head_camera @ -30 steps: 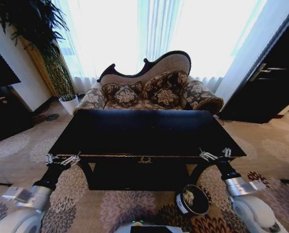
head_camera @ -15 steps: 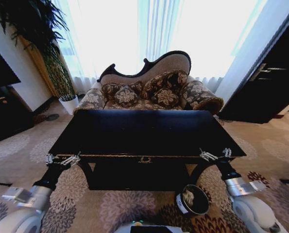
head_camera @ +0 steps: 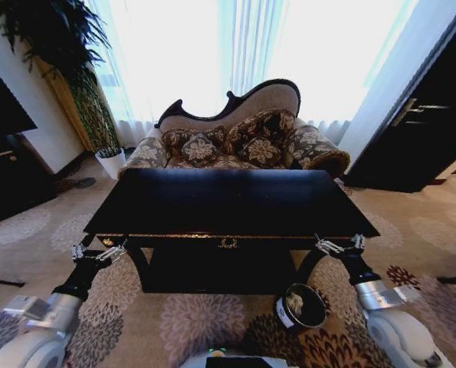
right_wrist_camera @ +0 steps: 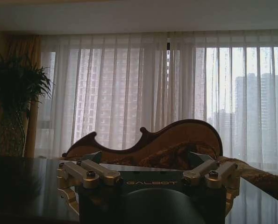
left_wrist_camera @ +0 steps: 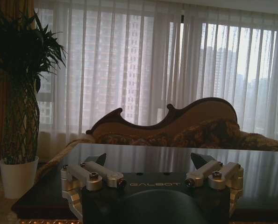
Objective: Move to the front of the table and place the trash on the table into the trash bin.
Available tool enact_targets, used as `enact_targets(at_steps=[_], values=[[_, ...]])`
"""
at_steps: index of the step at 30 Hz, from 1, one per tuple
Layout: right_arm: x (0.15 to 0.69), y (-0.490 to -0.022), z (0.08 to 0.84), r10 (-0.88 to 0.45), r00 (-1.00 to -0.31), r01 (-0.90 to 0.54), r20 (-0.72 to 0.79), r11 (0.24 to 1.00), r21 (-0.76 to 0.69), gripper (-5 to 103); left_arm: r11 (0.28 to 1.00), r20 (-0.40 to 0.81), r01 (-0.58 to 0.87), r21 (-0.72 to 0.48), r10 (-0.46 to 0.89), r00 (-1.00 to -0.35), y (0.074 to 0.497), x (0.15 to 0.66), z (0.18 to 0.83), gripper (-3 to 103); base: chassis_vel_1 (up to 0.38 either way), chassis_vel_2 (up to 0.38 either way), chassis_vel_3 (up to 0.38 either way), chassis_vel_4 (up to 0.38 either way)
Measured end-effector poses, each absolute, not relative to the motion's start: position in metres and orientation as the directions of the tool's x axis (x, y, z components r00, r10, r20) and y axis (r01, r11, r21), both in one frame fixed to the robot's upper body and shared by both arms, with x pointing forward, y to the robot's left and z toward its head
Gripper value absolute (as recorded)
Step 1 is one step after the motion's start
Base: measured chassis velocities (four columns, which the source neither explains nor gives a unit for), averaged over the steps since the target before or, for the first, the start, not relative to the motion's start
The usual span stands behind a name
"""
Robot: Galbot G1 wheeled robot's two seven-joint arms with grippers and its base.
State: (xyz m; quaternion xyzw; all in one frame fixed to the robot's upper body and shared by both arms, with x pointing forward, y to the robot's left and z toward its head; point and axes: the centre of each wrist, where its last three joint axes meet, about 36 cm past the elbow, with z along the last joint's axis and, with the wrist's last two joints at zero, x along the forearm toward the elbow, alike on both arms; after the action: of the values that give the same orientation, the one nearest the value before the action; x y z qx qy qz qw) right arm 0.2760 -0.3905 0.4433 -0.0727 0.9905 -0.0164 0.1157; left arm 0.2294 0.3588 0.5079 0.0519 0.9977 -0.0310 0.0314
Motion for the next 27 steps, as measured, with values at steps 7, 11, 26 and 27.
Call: enact_targets(at_steps=[7,11,26,27], values=[[0.2761,-0.3905,0.4433,-0.148,-0.963,-0.14,-0.227,0.989,-0.049,100,0.993,-0.066,0.106,-0.059,0.102,-0.993,0.3588,0.2294,0.5079,100,0.112,-0.123,-0.119,0.118],[0.2761,-0.3905,0.4433,-0.148,-0.963,-0.14,-0.227,0.989,-0.049,100,0.993,-0.066,0.106,-0.059,0.102,-0.993,0.3588,0.2294,0.5079,100,0.132,-0.133,-0.142,0.142],[0.276,-0.3905,0.4432,-0.148,-0.963,-0.14,-0.227,0.989,-0.049,100,0.993,-0.066,0.105,-0.059,0.102,-0.993,0.3588,0.2294,0.5079,100,0.178,-0.177,-0.169,0.172],[0.276,-0.3905,0.4432,-0.148,-0.963,-0.14,-0.227,0.989,-0.049,100,0.993,-0.066,0.105,-0.059,0.102,-0.993,0.3588,0.2294,0.5079,100,0.197,-0.222,-0.179,0.2]])
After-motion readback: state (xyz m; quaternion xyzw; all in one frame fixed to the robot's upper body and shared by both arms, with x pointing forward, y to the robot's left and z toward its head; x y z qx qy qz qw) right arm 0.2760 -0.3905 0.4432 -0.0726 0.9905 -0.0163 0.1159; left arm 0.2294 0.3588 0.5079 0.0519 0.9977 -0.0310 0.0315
